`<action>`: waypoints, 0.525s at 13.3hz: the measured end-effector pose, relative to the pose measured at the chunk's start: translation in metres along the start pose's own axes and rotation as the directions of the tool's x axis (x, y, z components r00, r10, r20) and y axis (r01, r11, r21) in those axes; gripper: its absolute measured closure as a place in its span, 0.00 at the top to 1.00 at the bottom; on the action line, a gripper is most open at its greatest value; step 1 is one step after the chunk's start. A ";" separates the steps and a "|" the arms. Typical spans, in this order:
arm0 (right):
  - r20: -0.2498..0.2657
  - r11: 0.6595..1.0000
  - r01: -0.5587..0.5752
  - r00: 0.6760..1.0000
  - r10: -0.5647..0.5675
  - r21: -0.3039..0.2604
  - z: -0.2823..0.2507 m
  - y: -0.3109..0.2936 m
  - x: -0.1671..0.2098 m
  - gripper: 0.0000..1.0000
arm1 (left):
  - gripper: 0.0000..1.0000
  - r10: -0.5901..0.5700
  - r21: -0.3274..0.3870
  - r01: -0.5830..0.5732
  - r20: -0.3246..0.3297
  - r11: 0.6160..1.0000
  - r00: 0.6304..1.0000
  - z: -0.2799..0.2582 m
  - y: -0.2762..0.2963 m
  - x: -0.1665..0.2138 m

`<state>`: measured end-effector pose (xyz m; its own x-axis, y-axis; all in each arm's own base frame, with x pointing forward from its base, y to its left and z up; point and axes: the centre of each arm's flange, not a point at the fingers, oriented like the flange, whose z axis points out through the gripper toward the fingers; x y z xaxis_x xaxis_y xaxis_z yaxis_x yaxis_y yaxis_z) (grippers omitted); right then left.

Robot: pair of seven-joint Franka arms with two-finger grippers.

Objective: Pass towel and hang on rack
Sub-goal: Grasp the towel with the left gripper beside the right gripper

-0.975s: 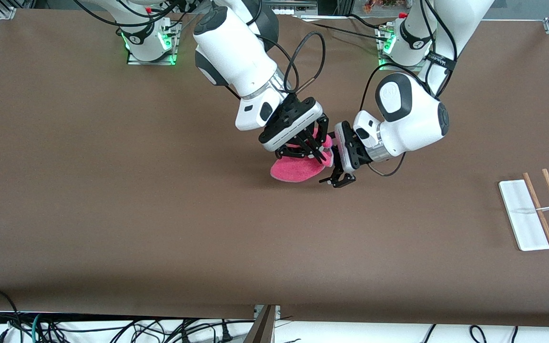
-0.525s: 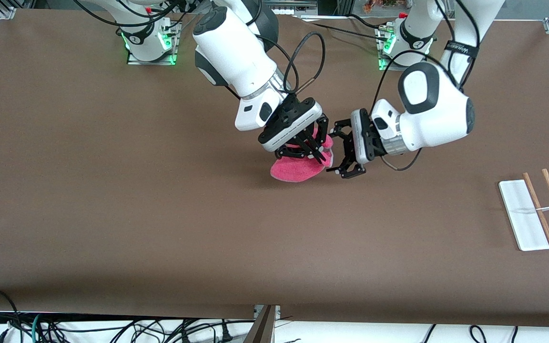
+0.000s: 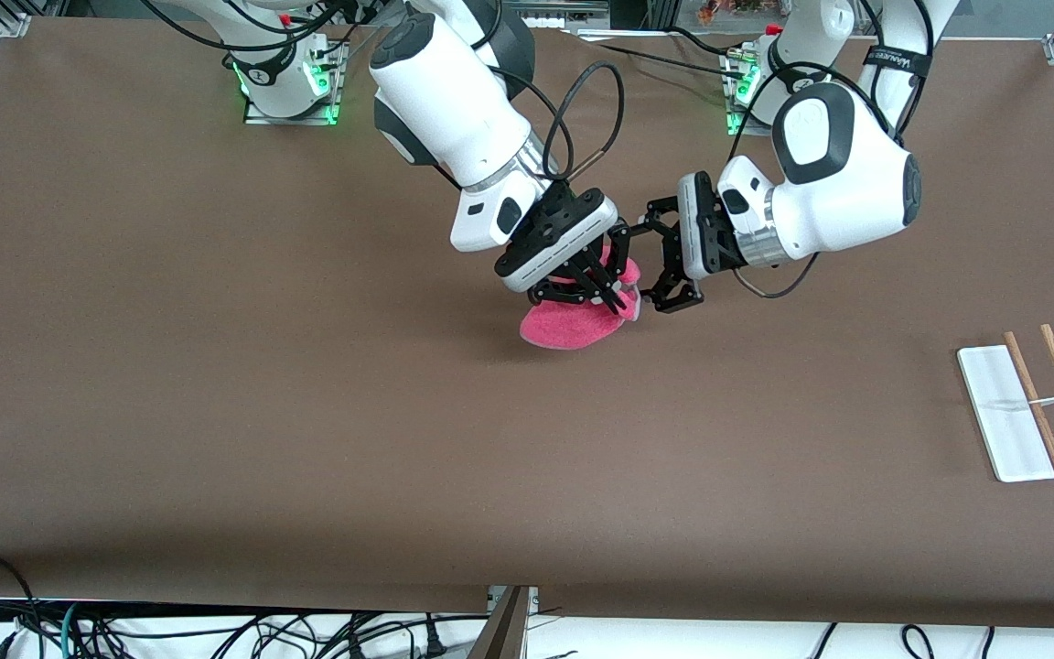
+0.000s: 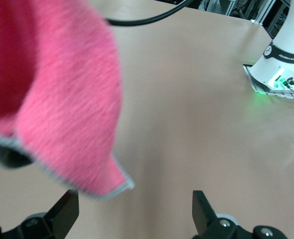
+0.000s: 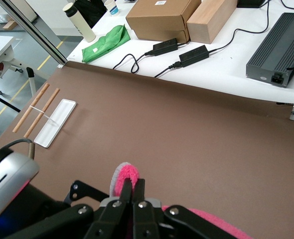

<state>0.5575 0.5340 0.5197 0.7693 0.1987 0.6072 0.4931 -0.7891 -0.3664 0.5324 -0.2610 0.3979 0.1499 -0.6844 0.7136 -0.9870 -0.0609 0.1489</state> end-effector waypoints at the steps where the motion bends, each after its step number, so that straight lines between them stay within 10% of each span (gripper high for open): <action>1: 0.000 1.000 0.000 1.000 0.000 0.000 0.000 0.000 0.000 0.02 | 1.00 0.008 -0.006 -0.008 -0.001 1.000 1.000 0.003 0.004 0.006; 7: 0.000 1.000 0.000 1.000 0.000 0.000 0.000 0.000 0.000 0.02 | 0.88 0.012 -0.010 -0.012 -0.001 1.000 1.000 0.005 0.008 0.011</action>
<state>0.5575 0.5340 0.5197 0.7695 0.1983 0.6071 0.4927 -0.7891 -0.3667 0.5258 -0.2726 0.4034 0.1380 -0.6844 0.7160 -0.9880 -0.0449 0.1474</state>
